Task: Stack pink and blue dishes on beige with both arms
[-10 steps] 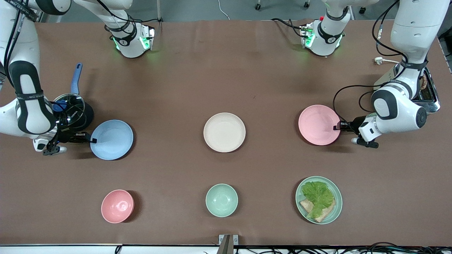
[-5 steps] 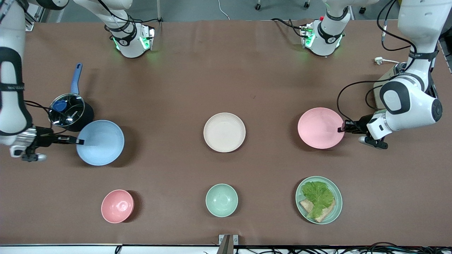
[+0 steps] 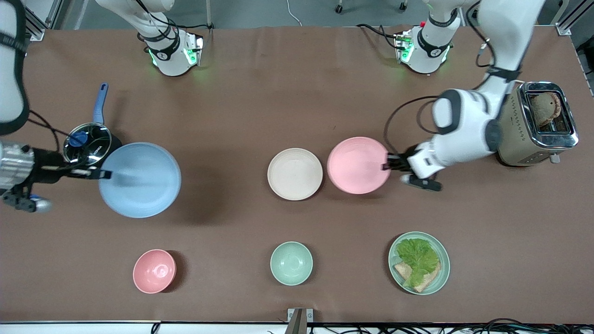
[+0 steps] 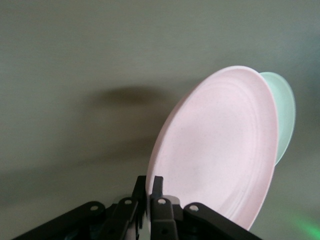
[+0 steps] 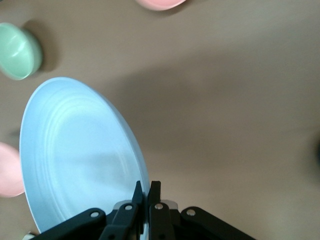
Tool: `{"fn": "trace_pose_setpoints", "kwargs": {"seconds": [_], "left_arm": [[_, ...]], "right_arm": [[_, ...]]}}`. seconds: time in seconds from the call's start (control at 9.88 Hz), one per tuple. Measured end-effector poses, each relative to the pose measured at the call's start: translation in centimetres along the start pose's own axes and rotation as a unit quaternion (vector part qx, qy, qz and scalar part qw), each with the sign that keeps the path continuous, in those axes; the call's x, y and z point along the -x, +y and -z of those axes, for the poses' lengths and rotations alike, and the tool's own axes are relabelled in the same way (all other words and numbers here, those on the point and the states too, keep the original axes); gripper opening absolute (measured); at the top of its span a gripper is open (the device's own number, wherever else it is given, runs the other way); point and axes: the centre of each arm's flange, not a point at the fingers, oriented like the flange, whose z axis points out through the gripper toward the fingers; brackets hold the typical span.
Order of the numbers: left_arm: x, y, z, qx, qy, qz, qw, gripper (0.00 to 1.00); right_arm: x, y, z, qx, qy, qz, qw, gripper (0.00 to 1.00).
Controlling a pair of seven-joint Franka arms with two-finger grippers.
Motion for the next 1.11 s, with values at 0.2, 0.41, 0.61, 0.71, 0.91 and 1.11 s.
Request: {"fn": "trace_pose_setpoints", "kwargs": {"seconds": [0.2,0.41,0.61,0.71,0.91,1.11], "left_arm": [[1.4,4.7,-4.2,-0.012,0.007,0.031,0.999,0.07],[2.0,9.1,-7.3,-0.046,0.004,0.055,0.997,0.07],[2.4,12.3,-10.2,-0.084,0.022,0.072,0.994,0.07],[2.5,13.0,-11.4,-0.092,0.03,0.081,0.992,0.07],[2.8,14.1,-12.6,-0.094,0.039,0.093,0.99,0.21],[3.1,14.9,-12.2,-0.095,0.046,0.086,0.991,0.52]], "right_arm": [[3.1,-7.3,-2.4,0.01,-0.03,0.031,0.999,0.05],[3.9,-10.3,-6.8,0.016,-0.038,0.047,0.998,0.05],[3.9,-10.6,-11.4,0.019,-0.048,0.048,0.997,0.05],[3.9,-10.4,-13.1,0.018,-0.046,0.046,0.998,0.05],[4.2,-10.9,-16.3,0.017,-0.037,0.048,0.998,0.05],[4.9,-12.0,-17.6,0.015,-0.034,0.055,0.998,0.05]]}}
